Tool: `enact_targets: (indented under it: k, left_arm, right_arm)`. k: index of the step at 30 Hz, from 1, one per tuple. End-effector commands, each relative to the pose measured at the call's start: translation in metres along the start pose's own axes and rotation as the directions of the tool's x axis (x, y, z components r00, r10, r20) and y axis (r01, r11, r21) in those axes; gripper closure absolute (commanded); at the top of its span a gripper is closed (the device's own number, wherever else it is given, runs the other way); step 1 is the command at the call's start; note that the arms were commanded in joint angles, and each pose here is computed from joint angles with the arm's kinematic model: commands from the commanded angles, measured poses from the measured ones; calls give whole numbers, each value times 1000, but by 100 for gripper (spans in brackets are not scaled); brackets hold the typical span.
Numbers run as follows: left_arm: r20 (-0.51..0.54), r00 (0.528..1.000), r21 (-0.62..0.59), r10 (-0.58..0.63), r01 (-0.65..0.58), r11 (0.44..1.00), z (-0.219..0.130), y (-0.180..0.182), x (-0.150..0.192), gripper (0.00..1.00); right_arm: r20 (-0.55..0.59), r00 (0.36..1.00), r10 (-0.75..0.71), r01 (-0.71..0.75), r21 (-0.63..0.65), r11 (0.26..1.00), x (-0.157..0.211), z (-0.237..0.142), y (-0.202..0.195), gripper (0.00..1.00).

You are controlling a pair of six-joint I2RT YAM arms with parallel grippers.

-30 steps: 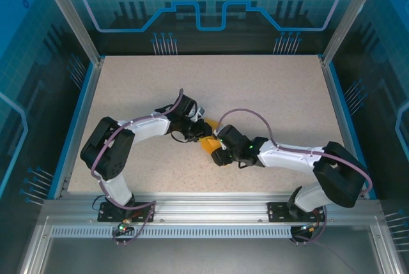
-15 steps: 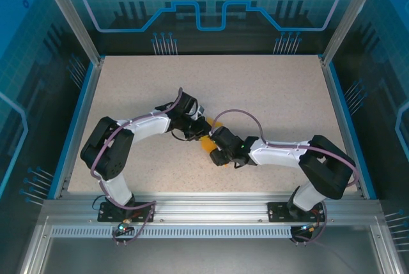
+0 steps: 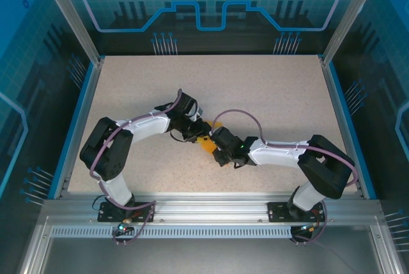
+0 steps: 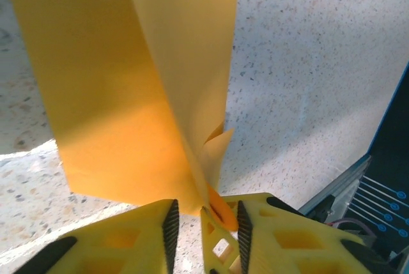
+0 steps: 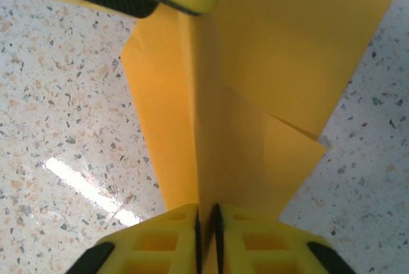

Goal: Fold a paper plane with a square sheet of paper (fold left side to right side)
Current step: Fourth fold the wing at the center of the table.

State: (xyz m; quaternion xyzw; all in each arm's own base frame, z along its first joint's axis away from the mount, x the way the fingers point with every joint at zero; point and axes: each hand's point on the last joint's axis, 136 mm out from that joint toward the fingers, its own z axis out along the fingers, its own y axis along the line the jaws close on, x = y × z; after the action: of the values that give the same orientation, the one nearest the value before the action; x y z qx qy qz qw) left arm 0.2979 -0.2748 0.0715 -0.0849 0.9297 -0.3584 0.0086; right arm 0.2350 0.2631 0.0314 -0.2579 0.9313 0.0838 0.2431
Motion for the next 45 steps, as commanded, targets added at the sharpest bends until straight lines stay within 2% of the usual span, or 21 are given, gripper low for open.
enact_targets:
  k: [1, 5, 9, 17, 24, 31, 45]
  left_arm:
    - [35, 999, 11, 25, -26, 1000, -20, -11, -2, 58]
    - [57, 998, 16, 9, -10, 1000, -30, -5, -6, 46]
    - [95, 995, 25, -8, 5, 1000, -46, 2, -15, 40]
    - [152, 988, 28, -34, 30, 999, -73, 22, -21, 39]
    - [55, 996, 64, -70, 67, 996, -42, 36, -3, 55]
    - [-2, 999, 54, -54, 54, 997, -13, 31, 3, 55]
    - [-56, 997, 38, -49, 51, 998, 18, 24, 2, 51]
  right_arm:
    - [-14, 1000, -4, 4, -31, 1000, 2, 3, 9, 89]
    - [-36, 999, -4, 2, -51, 999, 7, 6, 12, 91]
    - [-49, 999, -5, 2, -65, 998, 9, 8, 15, 92]
    - [-17, 999, 42, -44, -154, 987, -2, 1, 23, 94]
    - [-34, 994, 101, -107, -255, 961, -2, 1, 24, 95]
    - [-59, 988, 143, -155, -306, 940, 1, 3, 23, 95]
    - [-87, 976, 201, -219, -371, 903, 4, 5, 20, 95]
